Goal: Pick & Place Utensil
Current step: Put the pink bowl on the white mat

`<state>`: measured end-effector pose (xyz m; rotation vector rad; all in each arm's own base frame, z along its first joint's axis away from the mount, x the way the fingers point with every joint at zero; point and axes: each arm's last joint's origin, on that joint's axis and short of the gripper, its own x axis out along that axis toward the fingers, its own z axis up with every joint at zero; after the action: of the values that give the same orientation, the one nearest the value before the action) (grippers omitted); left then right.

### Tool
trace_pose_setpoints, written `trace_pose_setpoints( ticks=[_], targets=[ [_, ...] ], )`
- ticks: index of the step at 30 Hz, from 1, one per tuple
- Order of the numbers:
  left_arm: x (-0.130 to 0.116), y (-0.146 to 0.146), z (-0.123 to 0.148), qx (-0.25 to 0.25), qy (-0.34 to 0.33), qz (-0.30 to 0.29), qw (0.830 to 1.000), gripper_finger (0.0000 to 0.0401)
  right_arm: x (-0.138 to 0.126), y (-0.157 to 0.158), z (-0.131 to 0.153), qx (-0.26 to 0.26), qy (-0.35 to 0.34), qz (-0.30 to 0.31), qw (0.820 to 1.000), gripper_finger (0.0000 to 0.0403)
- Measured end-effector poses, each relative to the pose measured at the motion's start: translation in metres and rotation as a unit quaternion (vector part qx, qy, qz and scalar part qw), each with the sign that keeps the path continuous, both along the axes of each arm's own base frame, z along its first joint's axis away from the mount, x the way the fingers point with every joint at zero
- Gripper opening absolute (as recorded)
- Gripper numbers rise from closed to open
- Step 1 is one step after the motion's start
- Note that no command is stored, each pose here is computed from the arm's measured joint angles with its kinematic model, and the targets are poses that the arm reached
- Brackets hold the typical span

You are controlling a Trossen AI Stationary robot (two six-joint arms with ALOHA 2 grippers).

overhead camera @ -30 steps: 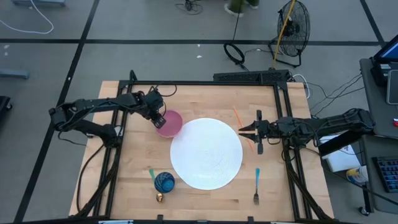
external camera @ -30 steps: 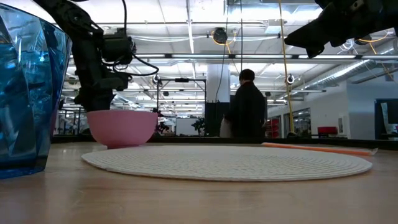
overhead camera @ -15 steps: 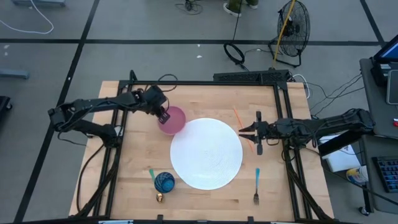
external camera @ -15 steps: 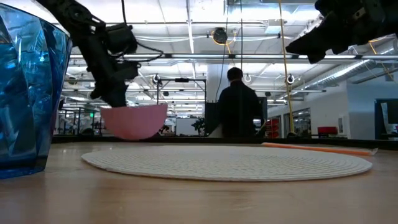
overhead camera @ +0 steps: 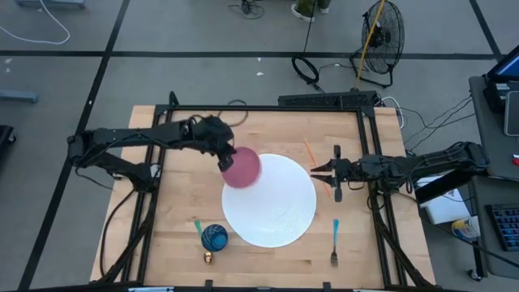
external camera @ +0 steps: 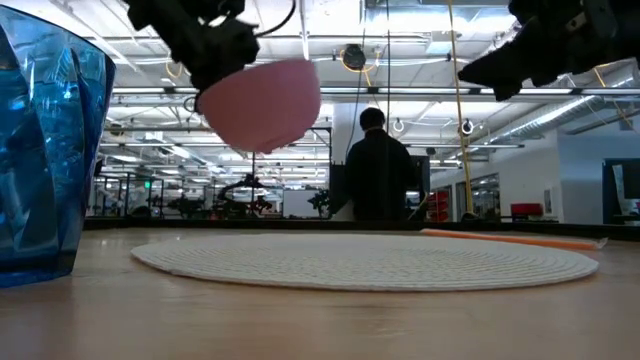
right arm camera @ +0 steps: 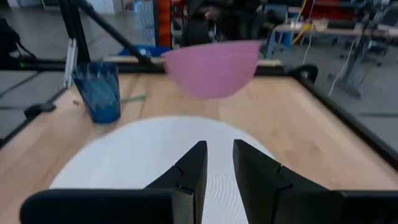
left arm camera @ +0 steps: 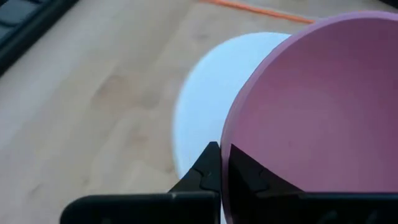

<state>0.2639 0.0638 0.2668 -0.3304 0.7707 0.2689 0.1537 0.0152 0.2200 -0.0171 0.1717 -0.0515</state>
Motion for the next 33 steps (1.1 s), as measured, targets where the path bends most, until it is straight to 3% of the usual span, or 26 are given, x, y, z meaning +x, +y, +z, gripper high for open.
trace_pose_setpoints(
  ticks=[8, 15, 21, 33],
  targets=[
    [0.039, -0.039, -0.014, 0.0, 0.044, -0.064, 0.997, 0.0004, 0.001, 0.0, 0.01, -0.004, -0.051, 0.002, 0.999, 0.0075],
    [0.055, -0.038, -0.045, -0.017, 0.093, -0.056, 0.994, 0.0004, 0.001, 0.0, 0.01, 0.013, -0.051, 0.001, 0.999, 0.0075],
    [0.067, -0.039, -0.064, -0.044, 0.097, -0.069, 0.992, 0.0004, 0.001, 0.0, 0.01, 0.012, -0.051, 0.001, 0.999, 0.0075],
    [0.071, -0.042, -0.067, -0.054, 0.093, -0.063, 0.992, 0.0004, 0.001, 0.0, 0.008, 0.008, -0.042, 0.001, 0.999, 0.0075]
  ],
)
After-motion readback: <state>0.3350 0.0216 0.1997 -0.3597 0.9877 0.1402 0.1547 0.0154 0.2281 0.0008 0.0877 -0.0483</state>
